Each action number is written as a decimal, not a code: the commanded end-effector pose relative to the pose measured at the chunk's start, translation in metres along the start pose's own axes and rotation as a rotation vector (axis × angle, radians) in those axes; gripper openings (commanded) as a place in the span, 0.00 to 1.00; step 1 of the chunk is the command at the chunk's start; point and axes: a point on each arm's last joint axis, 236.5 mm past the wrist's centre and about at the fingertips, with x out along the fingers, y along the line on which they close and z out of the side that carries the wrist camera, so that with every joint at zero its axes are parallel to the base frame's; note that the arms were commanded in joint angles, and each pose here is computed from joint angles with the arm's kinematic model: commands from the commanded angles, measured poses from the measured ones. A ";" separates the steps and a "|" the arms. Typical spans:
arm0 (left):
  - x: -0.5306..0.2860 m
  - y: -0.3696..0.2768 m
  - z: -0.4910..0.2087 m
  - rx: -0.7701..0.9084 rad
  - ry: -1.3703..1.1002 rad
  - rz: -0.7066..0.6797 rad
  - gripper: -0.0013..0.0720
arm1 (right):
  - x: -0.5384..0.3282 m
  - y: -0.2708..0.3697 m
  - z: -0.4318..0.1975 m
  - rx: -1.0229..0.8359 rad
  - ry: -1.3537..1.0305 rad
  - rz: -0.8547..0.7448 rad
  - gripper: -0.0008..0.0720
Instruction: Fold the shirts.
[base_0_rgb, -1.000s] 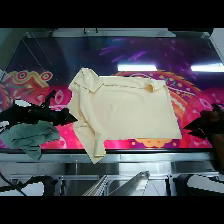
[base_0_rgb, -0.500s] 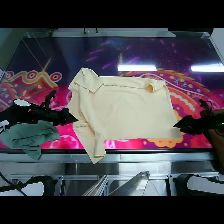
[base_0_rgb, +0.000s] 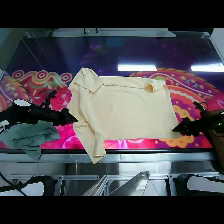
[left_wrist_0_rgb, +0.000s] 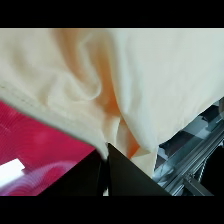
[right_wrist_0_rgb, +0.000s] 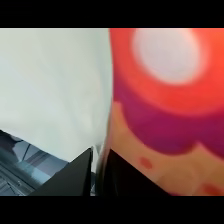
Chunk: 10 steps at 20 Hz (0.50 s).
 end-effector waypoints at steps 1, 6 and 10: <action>0.000 0.000 0.000 0.001 -0.001 0.000 0.05 | -0.001 0.010 -0.007 0.000 0.029 0.042 0.15; 0.000 -0.001 -0.001 0.001 0.003 -0.003 0.06 | -0.001 0.008 -0.004 0.000 0.017 0.034 0.03; -0.001 -0.001 0.000 0.001 0.001 -0.002 0.06 | 0.001 0.005 -0.002 0.099 0.017 0.030 0.03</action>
